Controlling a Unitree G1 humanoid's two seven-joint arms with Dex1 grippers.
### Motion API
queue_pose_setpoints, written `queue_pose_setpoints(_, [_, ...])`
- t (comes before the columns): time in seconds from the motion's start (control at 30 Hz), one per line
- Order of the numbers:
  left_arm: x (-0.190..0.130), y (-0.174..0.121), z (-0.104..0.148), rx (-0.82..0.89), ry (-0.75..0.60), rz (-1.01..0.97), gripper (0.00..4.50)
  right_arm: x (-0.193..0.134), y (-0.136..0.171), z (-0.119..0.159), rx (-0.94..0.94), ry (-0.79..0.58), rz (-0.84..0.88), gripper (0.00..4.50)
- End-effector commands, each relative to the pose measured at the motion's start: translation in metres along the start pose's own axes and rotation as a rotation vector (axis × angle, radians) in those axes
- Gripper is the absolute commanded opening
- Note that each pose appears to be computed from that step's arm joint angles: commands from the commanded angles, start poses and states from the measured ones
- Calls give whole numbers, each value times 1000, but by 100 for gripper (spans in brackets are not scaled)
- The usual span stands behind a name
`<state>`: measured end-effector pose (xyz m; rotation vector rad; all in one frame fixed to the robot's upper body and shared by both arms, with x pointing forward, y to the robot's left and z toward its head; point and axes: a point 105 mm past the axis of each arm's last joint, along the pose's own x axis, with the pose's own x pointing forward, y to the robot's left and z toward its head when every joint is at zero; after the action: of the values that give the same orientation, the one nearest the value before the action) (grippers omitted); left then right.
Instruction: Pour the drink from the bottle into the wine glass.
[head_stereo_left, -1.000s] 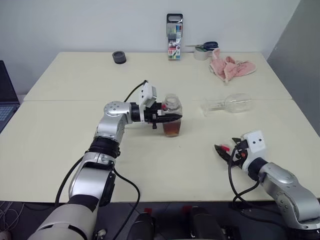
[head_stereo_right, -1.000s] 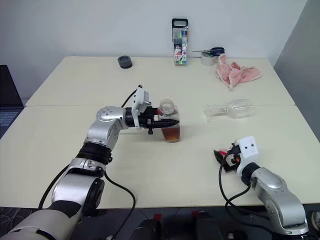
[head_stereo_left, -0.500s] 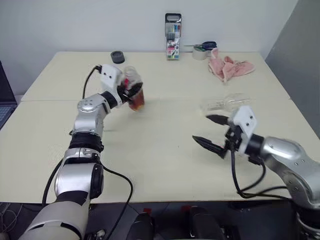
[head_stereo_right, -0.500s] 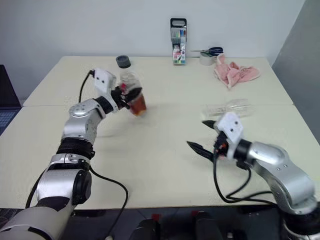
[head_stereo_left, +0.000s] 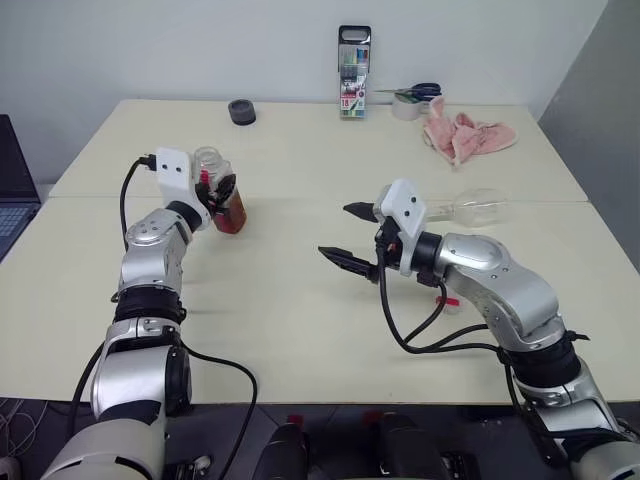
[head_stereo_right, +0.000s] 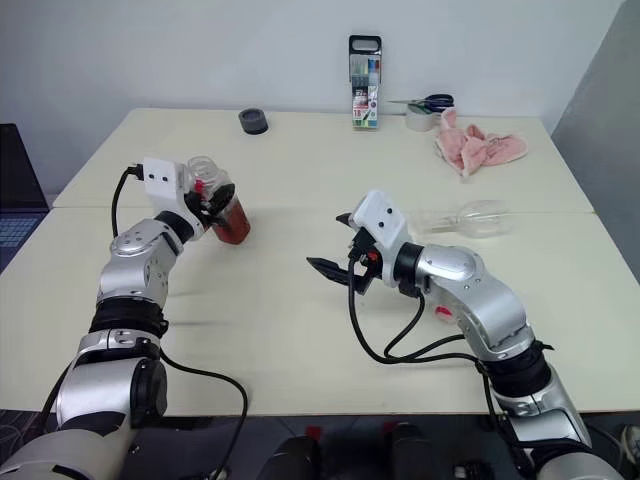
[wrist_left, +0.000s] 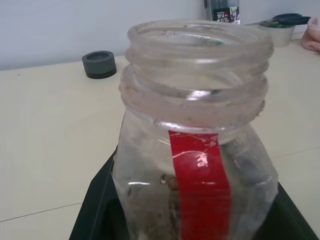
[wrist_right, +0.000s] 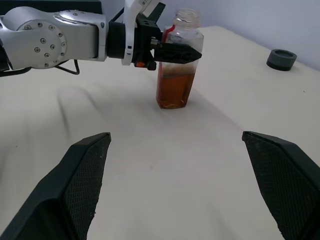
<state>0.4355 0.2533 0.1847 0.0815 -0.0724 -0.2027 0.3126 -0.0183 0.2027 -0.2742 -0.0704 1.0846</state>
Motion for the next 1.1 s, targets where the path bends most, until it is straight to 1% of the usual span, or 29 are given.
queue_pose_setpoints(0.03, [-5,7,13,31,-47,15,171,4,2,15,-52,-47,17,450])
queue_pose_setpoints(0.1, [-6,10,10,16,-40,37,171,6,3,16,-58,-50,21,450])
queue_pose_setpoints(0.17, [-7,10,8,22,-35,39,245,7,3,17,-61,-53,23,450])
queue_pose_setpoints(0.37, [-8,8,3,28,-27,32,431,8,3,21,-87,-67,14,450])
queue_pose_setpoints(0.4, [-8,8,2,29,-26,32,443,8,4,22,-87,-70,13,450])
queue_pose_setpoints(0.5, [-10,6,-4,47,-12,23,443,8,5,21,-88,-70,10,450])
queue_pose_setpoints(0.6, [-13,3,-16,57,5,15,443,6,6,13,-100,-51,-1,450])
queue_pose_setpoints(0.73, [-21,8,-30,62,15,56,443,1,8,3,-124,-19,-15,450])
queue_pose_setpoints(0.87, [-28,9,-43,78,32,70,443,-7,11,-4,-132,4,-24,450])
queue_pose_setpoints(1.1, [-47,6,-54,103,22,75,443,-30,14,-17,-85,54,-44,450])
